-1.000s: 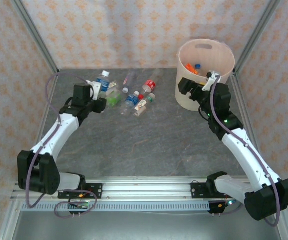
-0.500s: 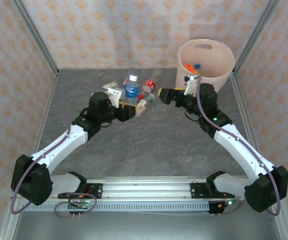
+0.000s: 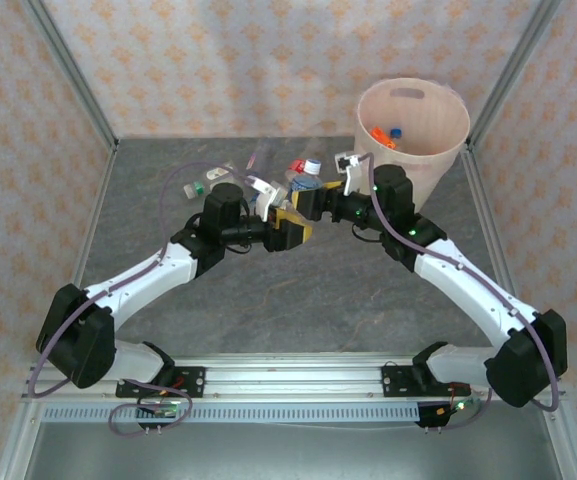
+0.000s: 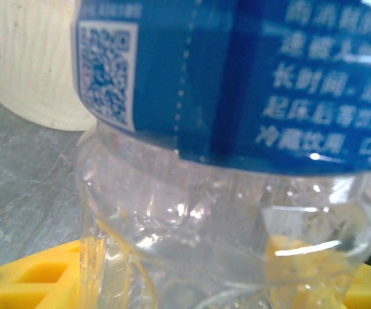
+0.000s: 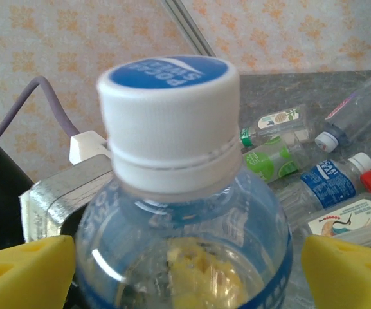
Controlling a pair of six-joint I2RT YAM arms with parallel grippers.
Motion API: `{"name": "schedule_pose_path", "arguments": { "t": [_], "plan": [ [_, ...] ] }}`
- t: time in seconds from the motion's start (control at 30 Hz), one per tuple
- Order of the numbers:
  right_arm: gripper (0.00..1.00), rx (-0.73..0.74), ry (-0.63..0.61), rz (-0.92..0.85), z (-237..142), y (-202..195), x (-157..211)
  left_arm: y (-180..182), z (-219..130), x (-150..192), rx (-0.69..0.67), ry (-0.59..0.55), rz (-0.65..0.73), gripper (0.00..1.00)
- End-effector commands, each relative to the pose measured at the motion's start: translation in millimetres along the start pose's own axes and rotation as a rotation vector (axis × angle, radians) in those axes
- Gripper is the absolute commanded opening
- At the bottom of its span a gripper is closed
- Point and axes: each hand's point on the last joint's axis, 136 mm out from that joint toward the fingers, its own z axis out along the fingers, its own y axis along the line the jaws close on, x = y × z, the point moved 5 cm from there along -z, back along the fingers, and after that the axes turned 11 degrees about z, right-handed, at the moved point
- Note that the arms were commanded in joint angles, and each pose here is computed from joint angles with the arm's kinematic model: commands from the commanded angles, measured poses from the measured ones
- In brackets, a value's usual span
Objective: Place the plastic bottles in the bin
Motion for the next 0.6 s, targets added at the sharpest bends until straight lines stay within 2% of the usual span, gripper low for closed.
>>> {"name": "schedule_pose_path", "arguments": {
  "t": [0.0, 0.13, 0.27, 0.4, 0.57],
  "plan": [
    [0.84, -0.076, -0.003, -0.013, 3.3, 14.3, -7.7, -19.8, 0.7, -26.2, 0.115, -0.062, 0.058, 0.0],
    [0.79, -0.126, -0.039, -0.017, 4.3, 21.5, -14.6, -21.0, 1.9, -26.1, 0.116, -0.061, 0.062, 0.0],
    [0.66, -0.088, -0.083, -0.015, 3.8, 18.5, -21.3, -16.7, 1.3, -28.0, 0.073, -0.072, 0.062, 0.0],
    [0.53, -0.013, -0.114, -0.011, 1.1, 9.8, -23.5, -5.7, 3.1, -24.9, -0.003, -0.071, 0.041, 0.09],
    [0.35, 0.036, -0.127, -0.004, -1.1, 3.0, -22.0, -0.2, 6.4, -22.0, -0.025, -0.067, 0.009, 0.18]
  ]
}}
